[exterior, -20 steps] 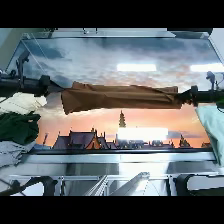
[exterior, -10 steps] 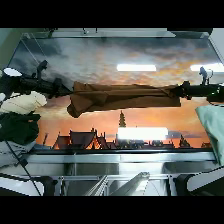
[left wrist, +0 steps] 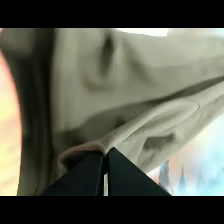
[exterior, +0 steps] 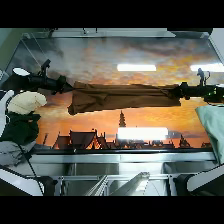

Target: Fold the shirts.

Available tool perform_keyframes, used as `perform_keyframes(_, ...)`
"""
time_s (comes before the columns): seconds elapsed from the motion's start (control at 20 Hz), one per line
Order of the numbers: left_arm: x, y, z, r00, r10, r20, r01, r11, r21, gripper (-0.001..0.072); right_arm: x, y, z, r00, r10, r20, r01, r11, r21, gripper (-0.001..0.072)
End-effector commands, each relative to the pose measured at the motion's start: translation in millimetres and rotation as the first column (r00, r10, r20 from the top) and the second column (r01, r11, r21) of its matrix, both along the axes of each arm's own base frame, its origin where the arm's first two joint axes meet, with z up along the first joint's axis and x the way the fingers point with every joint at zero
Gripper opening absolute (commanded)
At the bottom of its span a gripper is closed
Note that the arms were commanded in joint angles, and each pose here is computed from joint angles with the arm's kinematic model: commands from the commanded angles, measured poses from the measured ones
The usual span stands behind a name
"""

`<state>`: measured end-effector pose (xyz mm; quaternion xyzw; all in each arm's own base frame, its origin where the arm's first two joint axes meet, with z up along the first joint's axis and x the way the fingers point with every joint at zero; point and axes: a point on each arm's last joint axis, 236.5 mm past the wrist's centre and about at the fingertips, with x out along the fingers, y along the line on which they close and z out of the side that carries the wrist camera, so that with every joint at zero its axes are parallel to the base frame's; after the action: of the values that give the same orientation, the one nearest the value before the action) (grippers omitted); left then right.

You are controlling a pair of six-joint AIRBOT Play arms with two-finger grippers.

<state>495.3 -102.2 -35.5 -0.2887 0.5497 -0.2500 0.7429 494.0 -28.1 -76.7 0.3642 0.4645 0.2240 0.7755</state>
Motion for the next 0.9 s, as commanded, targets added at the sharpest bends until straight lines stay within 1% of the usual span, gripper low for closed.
perform_keyframes(0.0,27,-12,30,0.993,-0.036,0.116,0.032,0.999,0.032,0.0023,1,-1,-2,1.0,0.001,0.007,-0.001,1.0,-0.01,0.0018)
perform_keyframes(0.15,35,-34,30,0.986,-0.098,0.132,0.094,0.995,0.035,0.0023,2,-1,-2,1.0,-0.001,0.009,0.001,1.0,-0.013,0.0018)
perform_keyframes(0.3,30,-47,5,0.982,-0.173,0.07,0.168,0.983,0.069,0.0023,2,-1,-2,1.0,0.0,0.009,0.0,1.0,-0.013,0.0019)
perform_keyframes(0.4,36,-42,-9,0.984,-0.168,0.057,0.161,0.98,0.113,0.0022,2,-2,-2,1.0,-0.001,0.01,0.001,1.0,-0.015,0.0019)
perform_keyframes(0.55,50,-40,-18,0.985,-0.152,0.076,0.142,0.983,0.12,0.0022,4,-5,-4,1.0,-0.01,0.014,0.01,1.0,-0.027,0.002)
perform_keyframes(0.6,52,-40,-20,0.986,-0.152,0.076,0.142,0.983,0.119,0.0022,4,-6,-4,1.0,-0.012,0.015,0.013,0.999,-0.029,0.0032)
perform_keyframes(0.65,52,-41,-22,0.986,-0.153,0.072,0.144,0.983,0.117,0.0022,4,-6,-4,1.0,-0.014,0.015,0.015,0.999,-0.03,0.015)
perform_keyframes(0.7,51,-44,-24,0.985,-0.159,0.069,0.15,0.982,0.118,0.0022,5,-7,-5,1.0,-0.019,0.016,0.02,0.999,-0.034,0.0324)
perform_keyframes(0.75,51,-45,-24,0.984,-0.162,0.069,0.153,0.981,0.118,0.0022,7,-9,-5,0.999,-0.028,0.018,0.029,0.999,-0.042,0.0361)
perform_keyframes(0.85,51,-46,-22,0.984,-0.164,0.072,0.155,0.981,0.117,0.0023,13,-19,-5,0.998,-0.057,0.031,0.059,0.996,-0.061,0.0361)
